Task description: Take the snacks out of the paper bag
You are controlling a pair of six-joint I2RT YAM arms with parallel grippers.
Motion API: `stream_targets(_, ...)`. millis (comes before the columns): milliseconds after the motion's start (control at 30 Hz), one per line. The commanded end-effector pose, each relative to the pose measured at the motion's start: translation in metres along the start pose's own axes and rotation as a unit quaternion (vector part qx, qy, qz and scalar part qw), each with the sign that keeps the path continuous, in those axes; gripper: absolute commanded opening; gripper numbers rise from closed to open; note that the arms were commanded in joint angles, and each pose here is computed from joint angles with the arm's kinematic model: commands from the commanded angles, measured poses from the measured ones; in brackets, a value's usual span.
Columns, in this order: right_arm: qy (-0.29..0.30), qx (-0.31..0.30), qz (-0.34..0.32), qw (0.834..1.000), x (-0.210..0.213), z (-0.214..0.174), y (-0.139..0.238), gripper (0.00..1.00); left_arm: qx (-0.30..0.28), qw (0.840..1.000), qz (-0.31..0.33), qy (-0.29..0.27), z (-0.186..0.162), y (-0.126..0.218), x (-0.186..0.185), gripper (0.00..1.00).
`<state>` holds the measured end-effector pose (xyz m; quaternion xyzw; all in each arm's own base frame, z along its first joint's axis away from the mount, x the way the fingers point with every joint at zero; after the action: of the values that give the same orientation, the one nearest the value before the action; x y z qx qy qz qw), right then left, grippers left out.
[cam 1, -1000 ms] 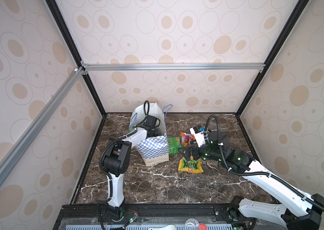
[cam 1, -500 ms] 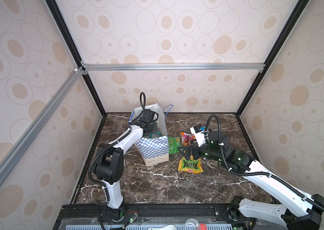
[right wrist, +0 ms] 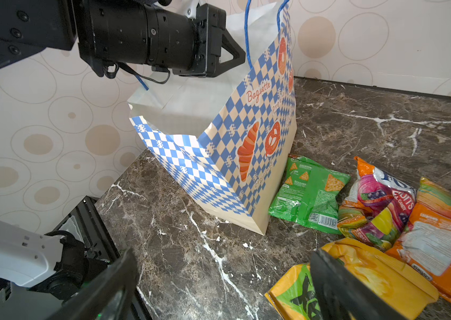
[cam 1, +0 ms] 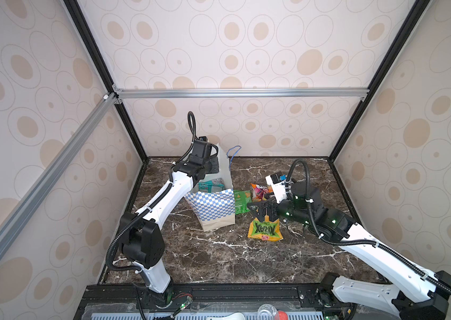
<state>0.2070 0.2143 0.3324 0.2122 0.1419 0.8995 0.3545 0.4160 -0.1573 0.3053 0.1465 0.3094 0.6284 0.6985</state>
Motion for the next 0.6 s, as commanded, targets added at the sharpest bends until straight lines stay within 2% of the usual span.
stream_targets(0, 0.0, -0.021, 0.004, 1.0, 0.004, 0.008, 0.008, 1.0, -0.024, 1.0, -0.001, -0.011, 0.016, 0.02, -0.006, 0.0)
stream_targets(133, -0.002, -0.021, 0.003, 1.0, 0.004, 0.007, 0.009, 1.0, -0.032, 0.999, 0.0, -0.013, 0.02, 0.026, -0.008, 0.0)
stream_targets(233, -0.003, -0.025, 0.002, 1.0, 0.004, 0.008, 0.011, 1.0, -0.027, 0.999, 0.026, -0.011, 0.017, 0.02, -0.003, 0.0)
stream_targets(300, -0.004, -0.027, 0.003, 1.0, 0.004, 0.009, 0.011, 1.0, 0.013, 0.998, 0.051, -0.018, 0.005, 0.001, 0.001, 0.15)
stream_targets(400, -0.004, -0.025, -0.001, 1.0, 0.004, 0.009, 0.015, 1.0, 0.066, 0.995, 0.061, -0.029, -0.016, -0.023, 0.003, 0.48)
stream_targets(433, -0.003, -0.024, -0.005, 1.0, 0.004, 0.01, 0.017, 1.0, 0.076, 0.994, 0.065, -0.031, -0.02, -0.029, 0.005, 0.56)
stream_targets(467, -0.002, -0.024, -0.009, 1.0, 0.003, 0.011, 0.02, 1.0, 0.088, 0.993, 0.07, -0.034, -0.024, -0.035, 0.006, 0.62)
stream_targets(567, 0.0, -0.028, -0.025, 0.999, 0.002, 0.016, 0.026, 1.0, 0.131, 0.987, 0.085, -0.044, -0.038, -0.052, 0.012, 0.7)
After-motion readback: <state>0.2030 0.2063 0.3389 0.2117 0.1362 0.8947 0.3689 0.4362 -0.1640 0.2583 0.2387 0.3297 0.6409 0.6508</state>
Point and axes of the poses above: each gripper's point midway between its finger pads, its own y axis back along the fingers, its own x axis along the line the jaws close on, z = x × y, the point moved 7 cm from there along y, back along the fingers, and after that the axes turned 4 degrees about y, right-handed, at the moved point
